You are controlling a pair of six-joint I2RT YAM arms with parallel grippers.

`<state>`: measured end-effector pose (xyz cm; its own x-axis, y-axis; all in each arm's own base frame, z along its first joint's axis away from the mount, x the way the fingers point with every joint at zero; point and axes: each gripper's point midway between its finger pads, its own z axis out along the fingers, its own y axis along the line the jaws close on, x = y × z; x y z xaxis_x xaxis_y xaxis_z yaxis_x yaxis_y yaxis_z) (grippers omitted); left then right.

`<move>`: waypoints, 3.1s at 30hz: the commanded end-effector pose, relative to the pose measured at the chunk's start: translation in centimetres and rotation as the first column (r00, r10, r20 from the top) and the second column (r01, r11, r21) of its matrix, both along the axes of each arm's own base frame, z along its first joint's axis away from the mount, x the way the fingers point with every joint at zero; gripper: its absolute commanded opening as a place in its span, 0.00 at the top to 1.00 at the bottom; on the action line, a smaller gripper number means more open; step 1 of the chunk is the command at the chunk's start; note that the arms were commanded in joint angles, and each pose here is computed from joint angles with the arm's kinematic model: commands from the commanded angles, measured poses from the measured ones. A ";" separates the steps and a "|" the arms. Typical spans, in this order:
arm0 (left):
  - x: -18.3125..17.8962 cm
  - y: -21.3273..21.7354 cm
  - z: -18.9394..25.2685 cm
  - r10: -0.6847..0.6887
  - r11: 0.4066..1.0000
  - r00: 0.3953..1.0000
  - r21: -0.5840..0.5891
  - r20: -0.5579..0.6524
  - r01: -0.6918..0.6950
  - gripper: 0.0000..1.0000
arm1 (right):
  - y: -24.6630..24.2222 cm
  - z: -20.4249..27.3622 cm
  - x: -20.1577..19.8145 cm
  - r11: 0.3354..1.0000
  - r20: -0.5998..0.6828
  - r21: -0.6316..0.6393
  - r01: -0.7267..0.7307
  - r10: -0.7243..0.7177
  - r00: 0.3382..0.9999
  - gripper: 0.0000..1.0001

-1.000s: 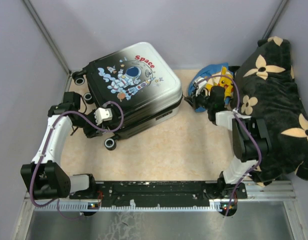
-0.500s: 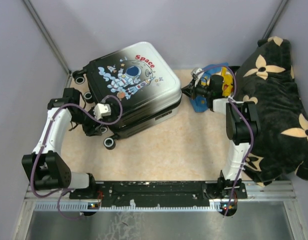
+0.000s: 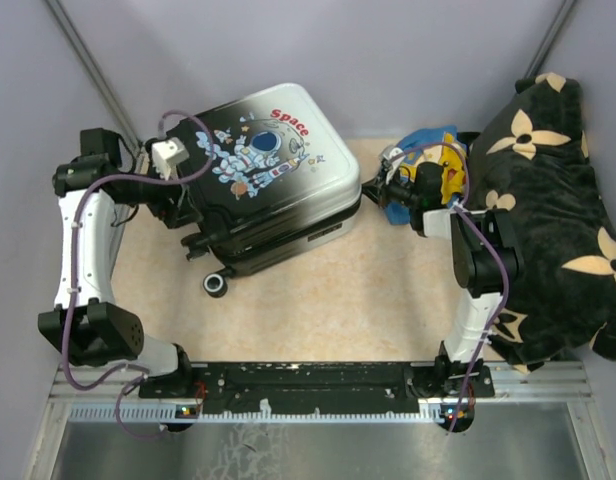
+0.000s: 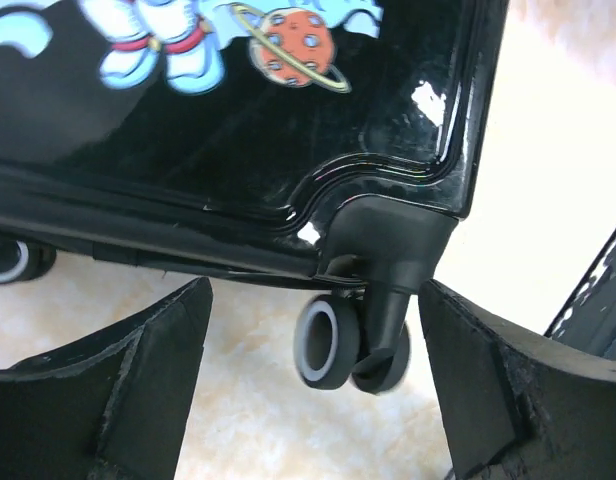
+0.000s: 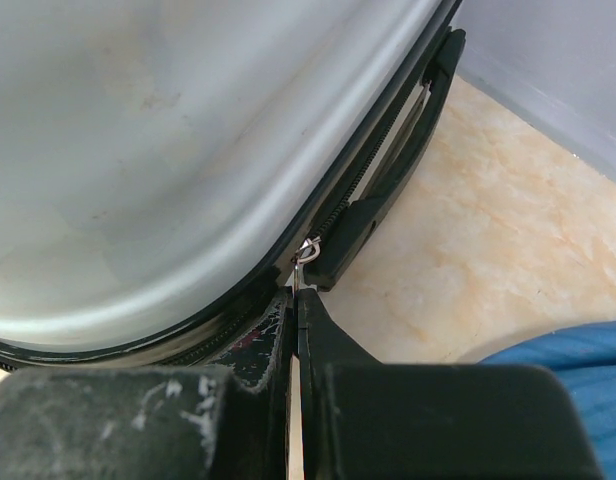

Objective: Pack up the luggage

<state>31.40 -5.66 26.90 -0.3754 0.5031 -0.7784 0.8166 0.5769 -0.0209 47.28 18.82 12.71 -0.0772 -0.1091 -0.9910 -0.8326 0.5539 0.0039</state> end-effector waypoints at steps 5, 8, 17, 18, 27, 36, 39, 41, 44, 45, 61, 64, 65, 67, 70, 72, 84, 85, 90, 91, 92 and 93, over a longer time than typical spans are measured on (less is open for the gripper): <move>5.6 5.3 2.7 0.367 0.885 0.929 -0.295 -0.038 -0.362 0.10 | 4.1 3.2 -4.9 0.985 0.065 0.027 -0.171 0.169 0.984 1.00; 8.3 6.9 2.6 0.471 0.811 0.880 -0.364 -0.056 -0.457 0.10 | 4.8 3.3 -6.6 0.979 0.074 0.019 -0.202 0.201 0.977 1.00; 12.1 5.3 -2.6 0.388 0.789 0.899 -0.431 -0.202 -0.438 0.12 | 6.7 3.5 -12.7 0.965 0.047 0.027 -0.262 0.261 0.964 1.00; 12.5 4.9 -3.1 0.375 0.797 0.905 -0.428 -0.202 -0.426 0.13 | 6.9 3.5 -13.4 0.963 0.043 0.030 -0.267 0.265 0.963 1.00; 15.7 -4.2 -7.1 0.128 0.899 0.975 -0.393 -0.181 -0.191 0.34 | 7.0 3.1 -17.2 0.979 0.011 0.017 -0.205 0.205 0.979 1.00; 21.0 -4.8 -5.6 0.200 0.938 0.978 -0.276 -0.063 -0.209 0.28 | 5.2 2.7 -14.8 0.999 0.035 -0.032 -0.015 0.016 0.999 1.00; 21.1 -1.6 -2.1 0.325 0.896 0.945 -0.309 -0.032 -0.319 0.19 | 5.9 3.0 -15.0 0.999 0.028 -0.001 -0.046 0.046 0.999 1.00; 20.0 0.7 -0.1 0.395 0.853 0.917 -0.349 -0.051 -0.387 0.16 | 6.3 2.9 -15.0 0.998 0.023 0.013 -0.056 0.055 0.998 1.00; 17.2 4.2 1.7 0.485 0.787 0.869 -0.388 -0.093 -0.481 0.07 | 7.0 2.8 -14.8 0.997 0.020 0.025 -0.070 0.069 0.997 1.00; 16.1 5.4 2.1 0.508 0.763 0.854 -0.400 -0.116 -0.508 0.01 | 7.3 2.9 -14.8 0.997 0.020 0.030 -0.078 0.077 0.997 1.00; 4.1 11.4 -4.8 0.795 0.203 0.352 -0.331 -0.493 -0.922 0.00 | 10.6 2.6 -16.1 0.983 0.007 0.026 -0.179 0.179 0.984 1.00; 5.2 11.6 -4.7 0.780 0.149 0.335 -0.363 -0.528 -0.920 0.00 | 10.9 2.4 -16.3 0.981 0.008 0.015 -0.192 0.192 0.981 1.00; 5.7 11.8 -4.5 0.773 0.137 0.338 -0.379 -0.537 -0.915 0.00 | 11.0 2.3 -16.4 0.980 0.007 0.012 -0.197 0.197 0.980 1.00; 6.7 11.8 -4.1 0.753 0.131 0.359 -0.409 -0.551 -0.903 0.00 | 11.3 2.1 -16.5 0.979 0.004 0.004 -0.204 0.204 0.979 1.00; 8.0 11.9 -3.9 0.722 0.134 0.390 -0.438 -0.571 -0.889 0.00 | 11.5 1.9 -16.0 0.981 -0.009 -0.010 -0.195 0.195 0.981 1.00; 8.9 11.8 -3.9 0.692 0.115 0.402 -0.458 -0.600 -0.882 0.00 | 11.5 1.6 -16.0 0.980 -0.007 -0.028 -0.199 0.199 0.980 1.00; 14.5 13.4 -4.5 0.608 -0.042 0.375 -0.499 -0.700 -0.865 0.00 | 11.9 1.5 -15.0 0.979 -0.024 -0.043 -0.198 0.197 0.980 1.00; 14.7 13.3 -4.8 0.604 -0.046 0.372 -0.497 -0.704 -0.867 0.00 | 11.9 1.5 -14.9 0.980 -0.025 -0.044 -0.195 0.194 0.981 1.00; 16.1 12.5 -5.1 0.559 -0.073 0.383 -0.503 -0.736 -0.861 0.05 | 12.0 1.3 -14.9 0.979 -0.034 -0.057 -0.198 0.196 0.980 1.00; 16.5 12.2 -4.9 0.551 -0.072 0.396 -0.514 -0.735 -0.855 0.07 | 12.0 1.2 -14.9 0.978 -0.035 -0.061 -0.199 0.197 0.980 1.00; 16.9 12.0 -4.8 0.543 -0.074 0.403 -0.521 -0.736 -0.851 0.11 | 12.0 1.2 -14.8 0.978 -0.035 -0.065 -0.200 0.198 0.980 1.00; 17.2 11.8 -4.8 0.538 -0.074 0.409 -0.525 -0.737 -0.848 0.14 | 12.0 1.2 -14.8 0.978 -0.036 -0.068 -0.199 0.197 0.980 1.00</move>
